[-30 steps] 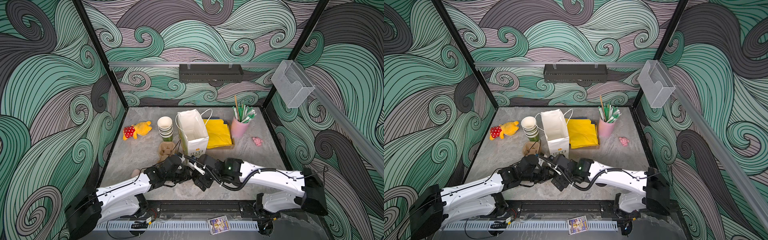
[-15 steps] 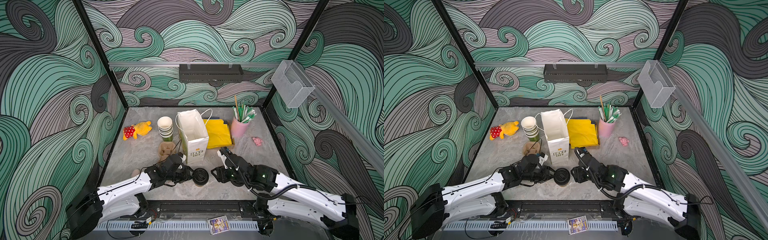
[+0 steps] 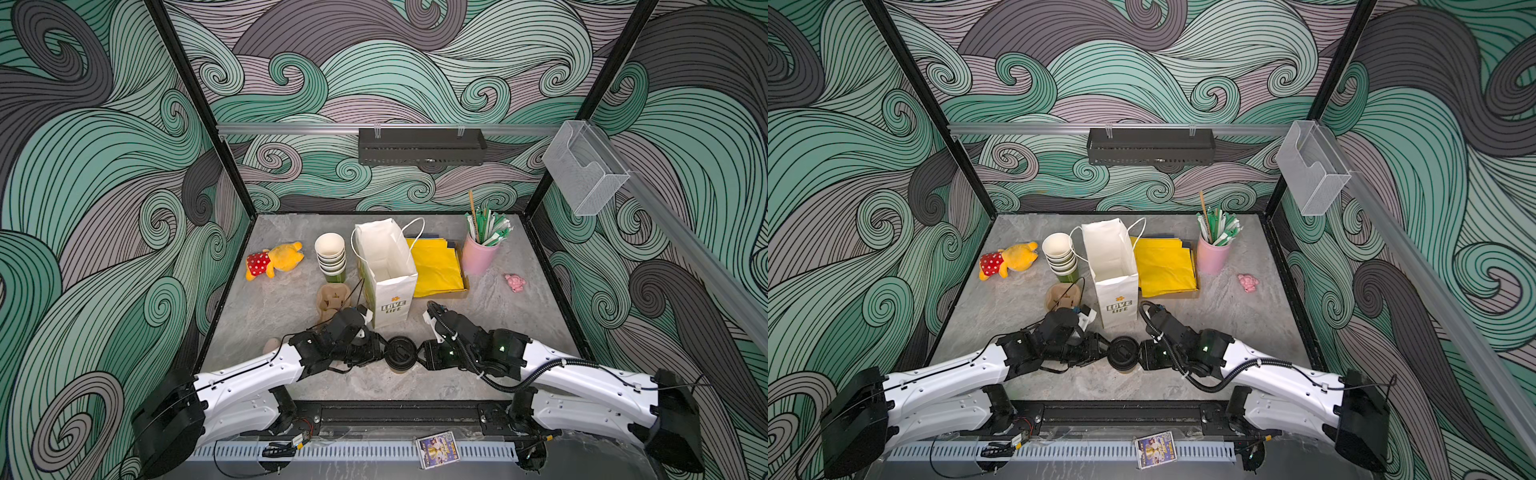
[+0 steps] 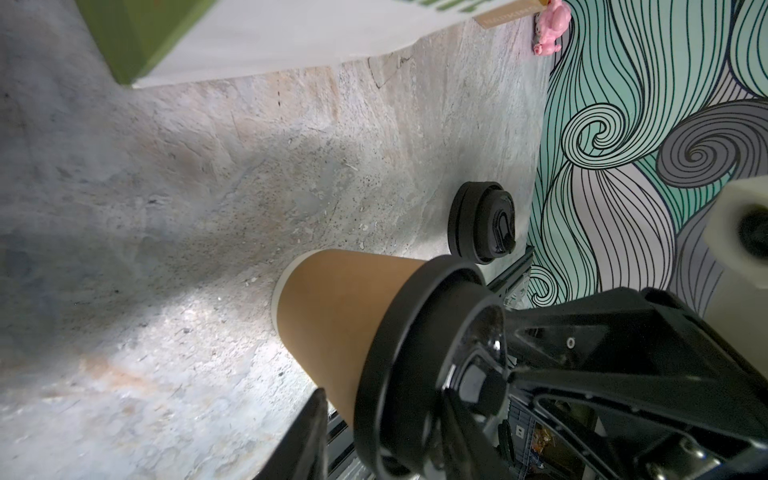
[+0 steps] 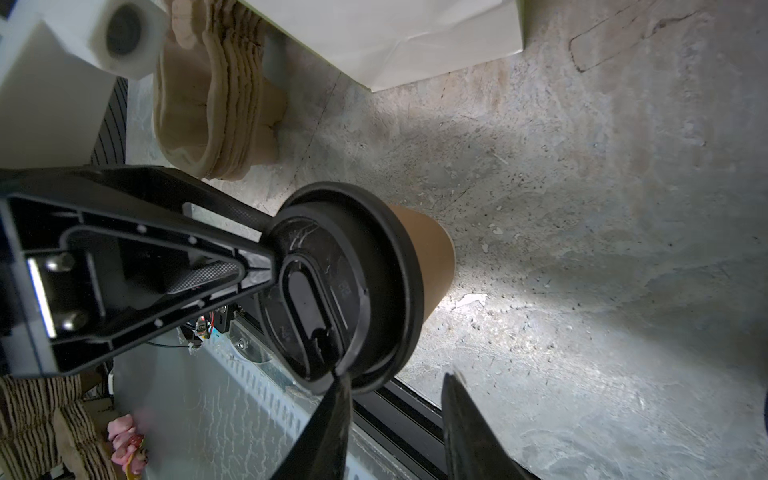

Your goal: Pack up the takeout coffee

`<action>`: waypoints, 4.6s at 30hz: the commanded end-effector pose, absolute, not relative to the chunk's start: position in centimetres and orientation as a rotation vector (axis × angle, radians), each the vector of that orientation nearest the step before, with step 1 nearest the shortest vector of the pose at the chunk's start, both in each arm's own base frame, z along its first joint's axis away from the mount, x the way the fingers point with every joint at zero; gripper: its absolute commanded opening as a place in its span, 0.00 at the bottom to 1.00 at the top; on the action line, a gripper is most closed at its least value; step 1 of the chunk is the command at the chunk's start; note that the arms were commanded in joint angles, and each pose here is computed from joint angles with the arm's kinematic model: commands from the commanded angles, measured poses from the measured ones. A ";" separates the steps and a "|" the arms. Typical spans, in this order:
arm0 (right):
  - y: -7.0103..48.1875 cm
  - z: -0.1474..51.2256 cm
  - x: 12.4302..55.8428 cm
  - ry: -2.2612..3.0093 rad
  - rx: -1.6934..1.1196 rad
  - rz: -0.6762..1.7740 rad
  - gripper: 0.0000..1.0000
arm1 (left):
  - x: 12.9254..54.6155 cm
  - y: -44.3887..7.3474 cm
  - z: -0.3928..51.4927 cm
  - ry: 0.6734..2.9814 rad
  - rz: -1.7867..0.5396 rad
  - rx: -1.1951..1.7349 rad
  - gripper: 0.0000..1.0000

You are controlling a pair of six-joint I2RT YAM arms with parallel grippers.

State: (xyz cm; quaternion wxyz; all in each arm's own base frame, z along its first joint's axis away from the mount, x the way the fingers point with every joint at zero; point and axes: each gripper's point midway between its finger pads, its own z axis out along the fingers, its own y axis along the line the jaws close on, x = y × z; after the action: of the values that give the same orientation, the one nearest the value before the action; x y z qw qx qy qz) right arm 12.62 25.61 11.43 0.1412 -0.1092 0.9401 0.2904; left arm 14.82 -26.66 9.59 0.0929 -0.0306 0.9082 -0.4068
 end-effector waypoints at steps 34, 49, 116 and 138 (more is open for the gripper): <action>22.2 4.6 11.5 2.986 -0.181 0.529 0.16 | 13.3 -23.6 5.2 2.886 -0.953 -0.144 0.36; 26.4 12.3 15.9 2.630 -0.104 1.008 0.23 | 13.3 -23.7 5.6 2.884 -0.956 -0.125 0.35; 27.0 9.1 14.1 2.746 -0.137 1.124 0.58 | 13.6 -24.3 6.9 2.835 -1.023 -0.121 0.36; 26.5 11.8 14.2 2.696 -0.188 1.104 0.63 | 15.2 -26.6 11.8 2.681 -1.190 -0.046 0.57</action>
State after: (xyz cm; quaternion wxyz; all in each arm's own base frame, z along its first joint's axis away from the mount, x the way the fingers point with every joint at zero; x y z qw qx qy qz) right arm 13.87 26.78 11.17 0.0998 -0.0664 0.9170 0.3804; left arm 14.46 -25.68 9.95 0.0922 -0.0279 0.9186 -0.3833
